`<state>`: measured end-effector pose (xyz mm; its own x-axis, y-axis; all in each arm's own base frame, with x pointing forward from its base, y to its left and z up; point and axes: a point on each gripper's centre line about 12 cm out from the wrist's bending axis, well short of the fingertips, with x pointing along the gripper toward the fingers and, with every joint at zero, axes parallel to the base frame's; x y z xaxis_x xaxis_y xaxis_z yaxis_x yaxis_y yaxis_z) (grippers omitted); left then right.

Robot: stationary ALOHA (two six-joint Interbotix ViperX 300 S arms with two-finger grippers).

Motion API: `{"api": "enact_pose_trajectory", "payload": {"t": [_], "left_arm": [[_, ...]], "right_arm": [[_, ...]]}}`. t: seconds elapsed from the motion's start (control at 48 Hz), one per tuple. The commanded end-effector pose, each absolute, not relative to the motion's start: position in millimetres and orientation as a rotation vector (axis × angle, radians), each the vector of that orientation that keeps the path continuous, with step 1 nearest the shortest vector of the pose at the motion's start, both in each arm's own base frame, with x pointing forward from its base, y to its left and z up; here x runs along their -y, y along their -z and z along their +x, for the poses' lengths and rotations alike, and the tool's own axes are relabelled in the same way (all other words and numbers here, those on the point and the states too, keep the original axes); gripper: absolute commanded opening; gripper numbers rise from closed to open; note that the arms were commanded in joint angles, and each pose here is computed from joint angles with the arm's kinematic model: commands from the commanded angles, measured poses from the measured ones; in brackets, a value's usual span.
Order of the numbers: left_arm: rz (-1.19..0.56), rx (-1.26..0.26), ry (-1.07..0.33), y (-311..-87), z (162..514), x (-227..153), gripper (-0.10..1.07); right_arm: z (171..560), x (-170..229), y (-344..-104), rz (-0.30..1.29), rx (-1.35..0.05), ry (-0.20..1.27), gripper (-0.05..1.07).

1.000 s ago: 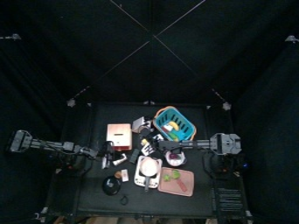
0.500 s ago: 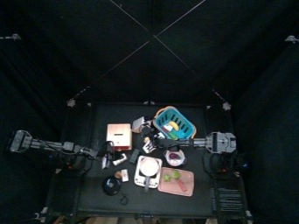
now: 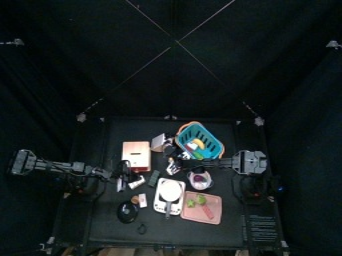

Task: Place egg sushi to right of cabinet

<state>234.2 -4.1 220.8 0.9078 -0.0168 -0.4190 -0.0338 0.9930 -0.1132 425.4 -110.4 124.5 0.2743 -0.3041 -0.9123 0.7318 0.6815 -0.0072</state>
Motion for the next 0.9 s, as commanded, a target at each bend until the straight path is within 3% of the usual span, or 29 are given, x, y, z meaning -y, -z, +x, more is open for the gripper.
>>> {"api": "enact_pose_trajectory", "payload": {"t": [0.0, 0.708, 0.875], "left_arm": [[-0.120, -0.423, -0.013, -224, 236, 3, 0.53], [-0.120, -0.423, -0.013, -224, 236, 3, 0.53], [-0.122, -0.423, -0.010, -224, 236, 4, 0.53]], "right_arm": [[433, 114, -139, 0.469, -1.031, 0.717, 0.63], [461, 107, -139, 0.470, -0.959, 0.653, 0.63], [459, 107, -138, 0.474, -0.963, 0.655, 0.68]]}}
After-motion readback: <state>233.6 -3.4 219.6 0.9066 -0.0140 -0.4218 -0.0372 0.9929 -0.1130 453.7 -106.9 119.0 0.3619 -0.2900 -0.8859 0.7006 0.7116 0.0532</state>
